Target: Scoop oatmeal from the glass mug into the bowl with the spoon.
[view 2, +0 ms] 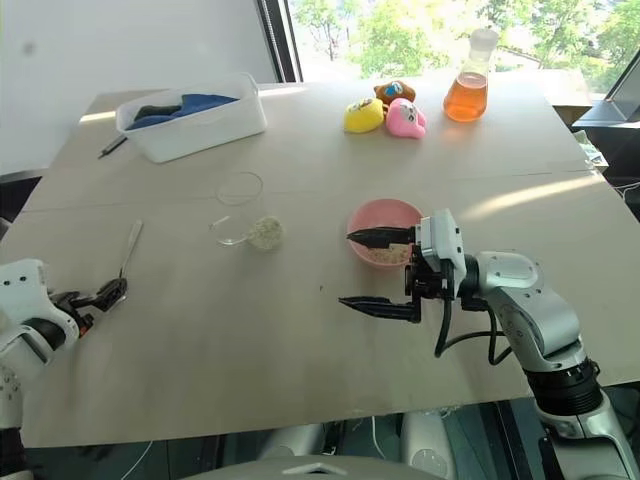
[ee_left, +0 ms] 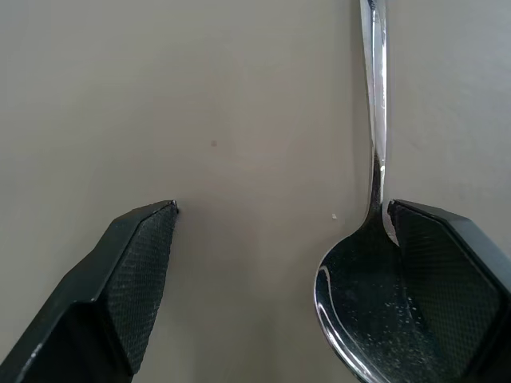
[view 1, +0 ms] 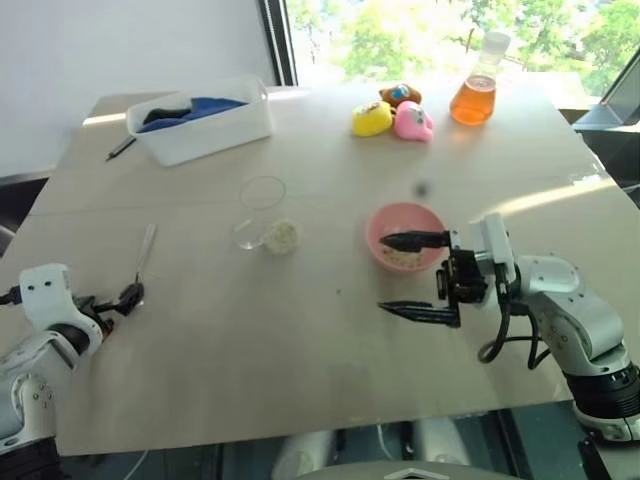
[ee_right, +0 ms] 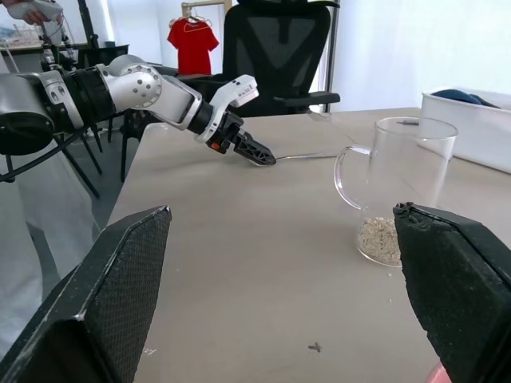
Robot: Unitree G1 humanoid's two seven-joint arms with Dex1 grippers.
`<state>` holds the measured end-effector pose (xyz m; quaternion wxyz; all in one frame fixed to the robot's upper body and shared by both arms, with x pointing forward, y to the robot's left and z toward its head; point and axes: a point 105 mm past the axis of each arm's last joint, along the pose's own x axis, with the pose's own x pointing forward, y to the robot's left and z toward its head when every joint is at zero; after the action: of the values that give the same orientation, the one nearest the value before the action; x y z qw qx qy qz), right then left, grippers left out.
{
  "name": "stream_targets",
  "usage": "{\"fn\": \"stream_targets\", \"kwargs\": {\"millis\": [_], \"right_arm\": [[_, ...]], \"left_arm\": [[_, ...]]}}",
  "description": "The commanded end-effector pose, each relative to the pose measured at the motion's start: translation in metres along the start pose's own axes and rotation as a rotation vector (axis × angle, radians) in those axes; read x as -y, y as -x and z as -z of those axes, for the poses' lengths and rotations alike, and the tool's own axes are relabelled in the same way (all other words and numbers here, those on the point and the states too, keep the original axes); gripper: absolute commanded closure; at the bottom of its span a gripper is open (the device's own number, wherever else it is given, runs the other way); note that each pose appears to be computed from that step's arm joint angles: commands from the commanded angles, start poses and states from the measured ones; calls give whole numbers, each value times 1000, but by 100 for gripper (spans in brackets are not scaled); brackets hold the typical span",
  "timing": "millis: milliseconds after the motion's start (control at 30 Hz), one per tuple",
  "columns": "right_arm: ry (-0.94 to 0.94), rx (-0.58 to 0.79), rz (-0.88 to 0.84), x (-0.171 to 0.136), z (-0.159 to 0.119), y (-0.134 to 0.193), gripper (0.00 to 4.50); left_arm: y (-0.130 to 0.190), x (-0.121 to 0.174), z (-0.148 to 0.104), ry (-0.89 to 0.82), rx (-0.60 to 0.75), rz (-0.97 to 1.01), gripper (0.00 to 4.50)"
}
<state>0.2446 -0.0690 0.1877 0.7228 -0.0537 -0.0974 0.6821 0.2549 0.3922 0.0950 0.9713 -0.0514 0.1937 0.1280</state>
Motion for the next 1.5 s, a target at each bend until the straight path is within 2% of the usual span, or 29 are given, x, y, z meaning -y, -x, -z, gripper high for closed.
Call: {"fn": "stream_targets", "kwargs": {"millis": [33, 133, 267, 433, 467, 533, 567, 600, 833, 1000, 1133, 1333, 1433, 1500], "right_arm": [[50, 24, 12, 3, -9, 2, 1], [51, 25, 14, 3, -7, 1, 1], [50, 29, 20, 5, -6, 1, 1], [53, 35, 22, 8, -6, 0, 1], [54, 36, 23, 9, -7, 0, 0], [54, 38, 26, 10, -7, 0, 0], [54, 39, 27, 10, -7, 0, 0], [54, 40, 28, 10, -7, 0, 0], [56, 43, 35, 10, -9, -1, 0], [51, 42, 39, 9, -9, 0, 0], [45, 45, 40, 9, -9, -1, 0], [24, 36, 29, 9, -10, -3, 0], [-16, 13, 16, 9, -7, -2, 0], [-92, -17, 10, 8, -1, -1, 0]], "left_arm": [[-2, 8, -15, -96, 20, 50, 6], [-2, 13, -22, -178, 31, 63, 6], [-4, 17, -32, -200, 55, 80, 6], [-12, 14, -15, -158, -36, 88, 6], [-13, 13, -11, -157, -54, 89, 43], [-15, 10, -3, -153, -85, 80, 67], [-16, 9, 0, -142, -101, 75, 124], [-17, 8, 2, -139, -108, 72, 144], [-17, 9, 10, -118, -121, 80, 446], [-7, 5, 23, -89, -129, 58, 446], [8, 17, 21, -65, -37, 119, 446], [49, 32, 29, -33, 58, 206, 446], [76, 43, 48, -181, 19, 262, 446], [95, 62, 55, -194, 38, 347, 446]]}}
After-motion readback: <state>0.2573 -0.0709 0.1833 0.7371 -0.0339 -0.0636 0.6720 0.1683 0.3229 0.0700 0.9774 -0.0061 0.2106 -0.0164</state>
